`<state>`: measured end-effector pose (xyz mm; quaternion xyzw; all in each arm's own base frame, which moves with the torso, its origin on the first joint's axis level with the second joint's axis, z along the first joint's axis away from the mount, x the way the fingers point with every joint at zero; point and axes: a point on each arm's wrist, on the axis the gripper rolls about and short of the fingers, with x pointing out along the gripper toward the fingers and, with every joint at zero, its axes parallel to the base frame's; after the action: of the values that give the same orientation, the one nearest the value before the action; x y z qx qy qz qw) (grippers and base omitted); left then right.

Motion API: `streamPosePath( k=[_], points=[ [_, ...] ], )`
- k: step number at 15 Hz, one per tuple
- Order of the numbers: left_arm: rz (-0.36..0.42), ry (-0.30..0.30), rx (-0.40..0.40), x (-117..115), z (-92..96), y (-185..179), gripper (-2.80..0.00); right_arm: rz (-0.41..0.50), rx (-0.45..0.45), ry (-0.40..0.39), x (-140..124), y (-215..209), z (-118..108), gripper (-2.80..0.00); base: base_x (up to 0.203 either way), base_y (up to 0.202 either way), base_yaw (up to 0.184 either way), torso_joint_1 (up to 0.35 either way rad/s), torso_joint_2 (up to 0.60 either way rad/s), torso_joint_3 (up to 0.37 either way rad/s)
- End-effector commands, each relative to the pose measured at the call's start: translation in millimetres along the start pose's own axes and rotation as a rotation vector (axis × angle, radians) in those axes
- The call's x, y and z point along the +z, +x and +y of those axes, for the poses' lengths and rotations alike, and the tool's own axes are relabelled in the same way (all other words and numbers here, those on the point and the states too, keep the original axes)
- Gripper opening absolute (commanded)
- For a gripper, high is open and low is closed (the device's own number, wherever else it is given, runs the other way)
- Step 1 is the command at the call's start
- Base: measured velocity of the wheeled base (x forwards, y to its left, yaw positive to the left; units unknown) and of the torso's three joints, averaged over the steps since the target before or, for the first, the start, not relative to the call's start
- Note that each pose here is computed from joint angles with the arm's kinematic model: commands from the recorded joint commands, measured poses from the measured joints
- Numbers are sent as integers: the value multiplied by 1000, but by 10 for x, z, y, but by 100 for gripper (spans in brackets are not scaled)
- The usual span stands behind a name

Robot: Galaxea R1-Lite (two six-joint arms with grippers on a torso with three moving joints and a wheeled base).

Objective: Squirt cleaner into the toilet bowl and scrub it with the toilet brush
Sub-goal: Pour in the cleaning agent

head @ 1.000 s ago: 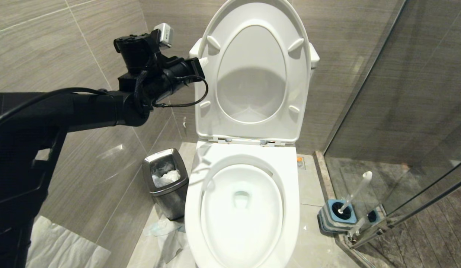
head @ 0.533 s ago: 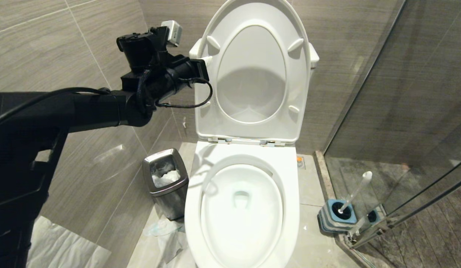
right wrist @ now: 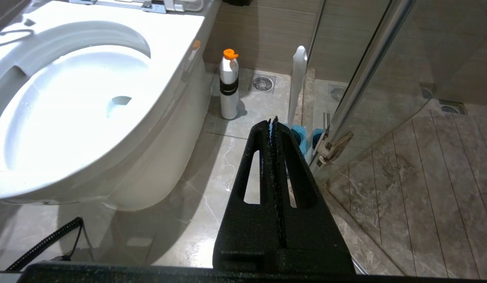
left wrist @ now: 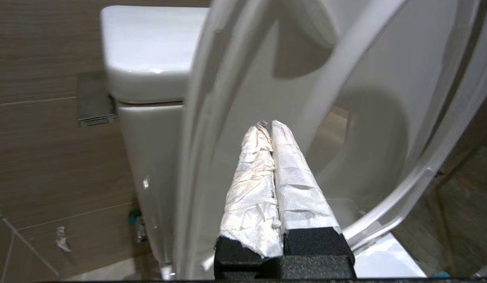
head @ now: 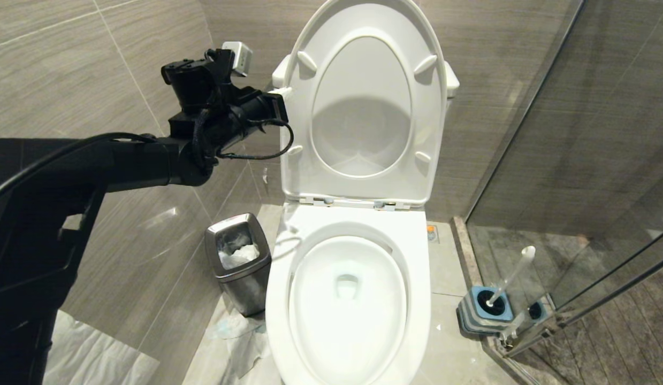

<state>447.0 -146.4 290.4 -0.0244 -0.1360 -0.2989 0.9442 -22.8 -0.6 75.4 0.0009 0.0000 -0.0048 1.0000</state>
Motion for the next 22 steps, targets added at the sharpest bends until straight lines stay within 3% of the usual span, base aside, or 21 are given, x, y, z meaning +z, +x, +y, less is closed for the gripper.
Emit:
streamPosePath(
  k=[1, 22],
  points=[
    [0, 5, 15, -13, 87, -21, -280, 2, 0, 0, -4, 1, 0, -280, 0, 0, 0, 3, 3, -49],
    [-8, 2, -22, -162, -73, 77, -280, 2, 0, 0, -4, 1, 0, -280, 0, 0, 0, 1, 0, -37]
  ],
)
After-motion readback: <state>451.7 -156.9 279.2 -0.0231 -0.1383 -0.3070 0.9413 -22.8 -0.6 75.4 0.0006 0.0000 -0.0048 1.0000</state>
